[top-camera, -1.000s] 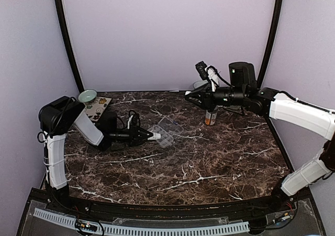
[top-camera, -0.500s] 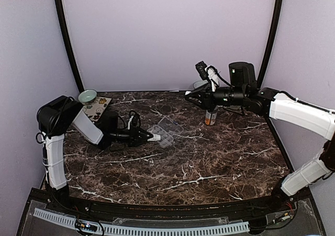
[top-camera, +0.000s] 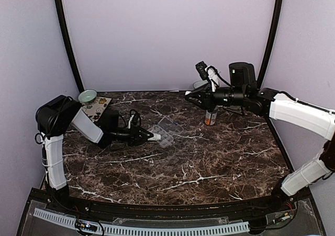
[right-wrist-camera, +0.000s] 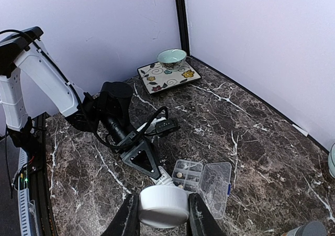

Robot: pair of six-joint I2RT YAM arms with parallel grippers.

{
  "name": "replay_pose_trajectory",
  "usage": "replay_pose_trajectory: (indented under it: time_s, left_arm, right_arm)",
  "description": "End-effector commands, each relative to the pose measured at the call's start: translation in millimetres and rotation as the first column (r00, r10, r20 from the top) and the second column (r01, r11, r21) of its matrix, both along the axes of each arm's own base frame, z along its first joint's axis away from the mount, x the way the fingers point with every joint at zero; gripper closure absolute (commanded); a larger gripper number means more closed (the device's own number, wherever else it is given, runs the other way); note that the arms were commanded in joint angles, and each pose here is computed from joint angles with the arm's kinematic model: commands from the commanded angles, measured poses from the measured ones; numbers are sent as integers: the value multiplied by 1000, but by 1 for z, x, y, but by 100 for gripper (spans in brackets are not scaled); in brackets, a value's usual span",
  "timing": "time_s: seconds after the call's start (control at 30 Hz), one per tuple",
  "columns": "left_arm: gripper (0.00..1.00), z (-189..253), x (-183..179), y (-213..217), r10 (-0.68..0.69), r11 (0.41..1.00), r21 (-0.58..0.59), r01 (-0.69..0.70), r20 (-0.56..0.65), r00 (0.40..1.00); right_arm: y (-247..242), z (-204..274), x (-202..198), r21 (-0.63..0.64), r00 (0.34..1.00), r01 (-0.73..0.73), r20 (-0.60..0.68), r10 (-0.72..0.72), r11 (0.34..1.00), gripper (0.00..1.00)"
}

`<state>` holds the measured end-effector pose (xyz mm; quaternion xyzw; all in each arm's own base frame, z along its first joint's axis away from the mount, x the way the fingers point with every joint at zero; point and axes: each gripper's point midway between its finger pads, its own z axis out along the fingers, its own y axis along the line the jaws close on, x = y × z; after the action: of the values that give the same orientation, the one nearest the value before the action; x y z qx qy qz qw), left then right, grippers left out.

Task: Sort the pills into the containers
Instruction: Pour the pill into the compartment of the pill container, then screw the lid of the pill bottle onto the pill bottle.

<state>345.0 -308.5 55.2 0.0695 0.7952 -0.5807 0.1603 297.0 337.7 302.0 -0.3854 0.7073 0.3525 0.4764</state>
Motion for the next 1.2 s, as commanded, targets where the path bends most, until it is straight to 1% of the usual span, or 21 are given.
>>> replay_pose_trajectory:
  time_s: [0.0, 0.2, 0.47, 0.63, 0.83, 1.17]
  left_arm:
    - [100, 27, 1, -5, -15, 999, -44, 18, 75, 997]
    - [100, 39, -2, -6, -18, 990, -135, 30, 88, 996]
    - [100, 42, -4, -3, -25, 987, -157, 40, 94, 995]
    - [100, 48, -6, 2, -19, 980, -195, 37, 93, 995]
    - [100, 60, -10, 5, -17, 966, -255, 41, 97, 995]
    - [100, 89, -13, 3, -51, 939, -331, 89, 120, 991]
  right_arm:
    - [-2, 4, -5, 25, 1000, 1, 29, -1, 1000, 100]
    - [-2, 4, -5, 24, 1000, 0, 27, 0, 1000, 100]
    - [-2, 6, -6, 23, 1000, 0, 24, 0, 1000, 100]
    - [1, 5, -6, 25, 1000, -5, 18, 4, 1000, 100]
    - [6, 2, -8, 25, 1000, -19, 4, 19, 1000, 100]
    - [13, 0, -13, 37, 999, -41, -14, 41, 998, 100]
